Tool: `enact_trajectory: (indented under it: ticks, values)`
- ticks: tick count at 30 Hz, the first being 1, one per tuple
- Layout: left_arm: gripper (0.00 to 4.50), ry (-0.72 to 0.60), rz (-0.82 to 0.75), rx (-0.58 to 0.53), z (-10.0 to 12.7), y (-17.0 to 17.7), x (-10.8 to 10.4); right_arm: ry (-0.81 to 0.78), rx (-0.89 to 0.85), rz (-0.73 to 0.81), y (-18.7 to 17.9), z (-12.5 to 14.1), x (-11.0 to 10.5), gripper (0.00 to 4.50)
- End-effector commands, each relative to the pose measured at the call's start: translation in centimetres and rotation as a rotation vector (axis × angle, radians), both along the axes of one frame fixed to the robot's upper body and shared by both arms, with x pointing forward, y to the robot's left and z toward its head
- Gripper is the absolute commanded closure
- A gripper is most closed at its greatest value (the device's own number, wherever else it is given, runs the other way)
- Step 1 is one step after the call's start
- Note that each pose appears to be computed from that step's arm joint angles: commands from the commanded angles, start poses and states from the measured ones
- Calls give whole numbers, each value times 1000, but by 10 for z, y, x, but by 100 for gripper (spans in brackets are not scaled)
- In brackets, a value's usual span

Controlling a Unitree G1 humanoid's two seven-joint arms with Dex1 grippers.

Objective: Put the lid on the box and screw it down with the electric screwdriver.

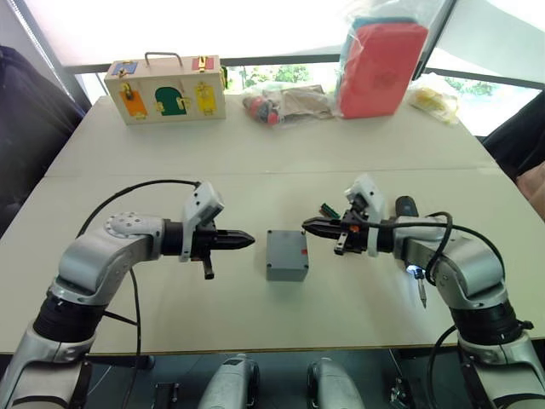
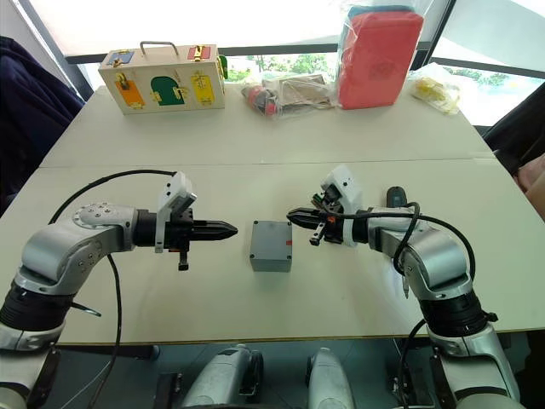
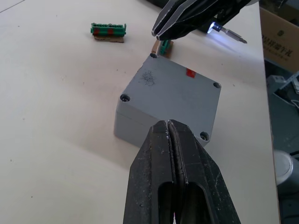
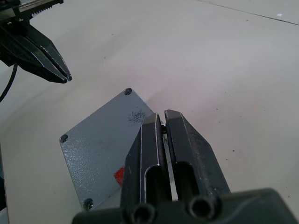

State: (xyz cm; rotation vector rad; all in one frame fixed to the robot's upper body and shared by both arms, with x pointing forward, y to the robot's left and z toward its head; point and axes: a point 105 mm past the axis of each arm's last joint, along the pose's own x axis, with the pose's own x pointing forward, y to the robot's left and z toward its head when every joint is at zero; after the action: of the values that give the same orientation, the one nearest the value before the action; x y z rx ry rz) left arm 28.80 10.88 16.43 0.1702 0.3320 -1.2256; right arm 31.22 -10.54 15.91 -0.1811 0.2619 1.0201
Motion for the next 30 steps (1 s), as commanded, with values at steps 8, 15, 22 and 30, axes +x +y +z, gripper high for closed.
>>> enact_trajectory:
  ticks: [8, 15, 22, 30]
  values:
    - [450, -38, -19, -8, 9, -5, -4, -45, 8, 11, 5, 6, 3, 441]
    - [450, -37, -19, -6, 9, -5, -4, -36, -1, 22, 8, 2, 1, 441]
    - [450, -39, -19, -8, 9, -6, -3, -33, -11, 25, 8, -1, 0, 441]
    - [450, -43, -21, -15, 10, -9, -2, -43, -27, 14, 3, 0, 1, 251]
